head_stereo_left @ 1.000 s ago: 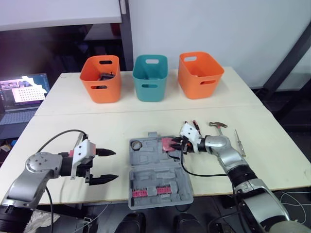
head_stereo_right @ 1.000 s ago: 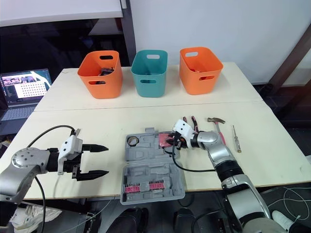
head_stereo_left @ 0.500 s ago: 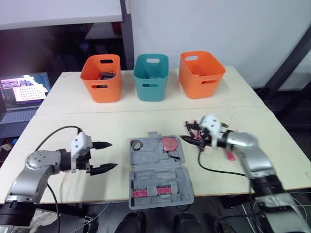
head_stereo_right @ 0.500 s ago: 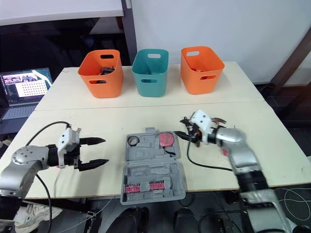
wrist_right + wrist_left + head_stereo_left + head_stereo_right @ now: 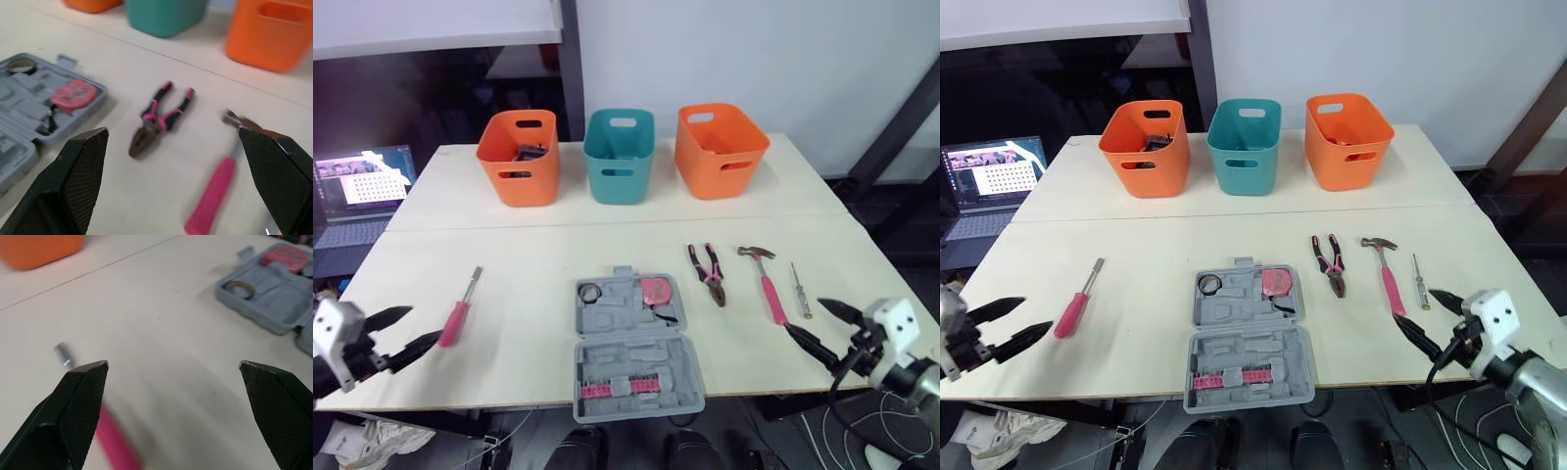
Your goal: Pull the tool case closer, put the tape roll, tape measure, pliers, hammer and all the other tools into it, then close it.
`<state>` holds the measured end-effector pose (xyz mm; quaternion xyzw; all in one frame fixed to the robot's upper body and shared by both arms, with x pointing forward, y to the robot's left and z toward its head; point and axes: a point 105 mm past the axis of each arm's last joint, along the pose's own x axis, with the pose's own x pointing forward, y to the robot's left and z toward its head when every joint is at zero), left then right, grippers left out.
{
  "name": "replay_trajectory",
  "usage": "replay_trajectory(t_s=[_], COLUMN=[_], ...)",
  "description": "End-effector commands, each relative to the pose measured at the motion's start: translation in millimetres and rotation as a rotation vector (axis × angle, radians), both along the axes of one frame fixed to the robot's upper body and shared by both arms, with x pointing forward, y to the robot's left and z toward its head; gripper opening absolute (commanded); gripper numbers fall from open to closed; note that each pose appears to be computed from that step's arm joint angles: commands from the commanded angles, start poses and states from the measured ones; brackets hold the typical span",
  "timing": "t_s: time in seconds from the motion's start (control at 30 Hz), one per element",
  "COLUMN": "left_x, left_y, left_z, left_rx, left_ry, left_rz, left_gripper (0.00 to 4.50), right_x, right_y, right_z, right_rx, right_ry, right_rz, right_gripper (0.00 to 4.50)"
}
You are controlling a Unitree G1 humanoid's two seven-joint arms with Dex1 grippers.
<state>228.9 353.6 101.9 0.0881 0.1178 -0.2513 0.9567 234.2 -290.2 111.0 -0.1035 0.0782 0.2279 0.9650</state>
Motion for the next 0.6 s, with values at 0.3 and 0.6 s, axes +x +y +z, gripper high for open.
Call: replay_trajectory(t_s=[0.3, 0.6], left_x=[-4, 36], left_y=[13, -58], left_z=[11, 53], left_rx=[0.016, 0.017], left_ry=[-0.052, -0.1], left_rz=[0.048, -0.263], left_gripper=[4.5, 4.5], right_x=[-6, 28], right_y=[-25, 11], right_z=[-6, 32], right_rx=[-0.011, -0.017], right_ry=[-0.015, -0.039], right_rz=[-0.103, 0.106], right_gripper=[4.48, 4.48])
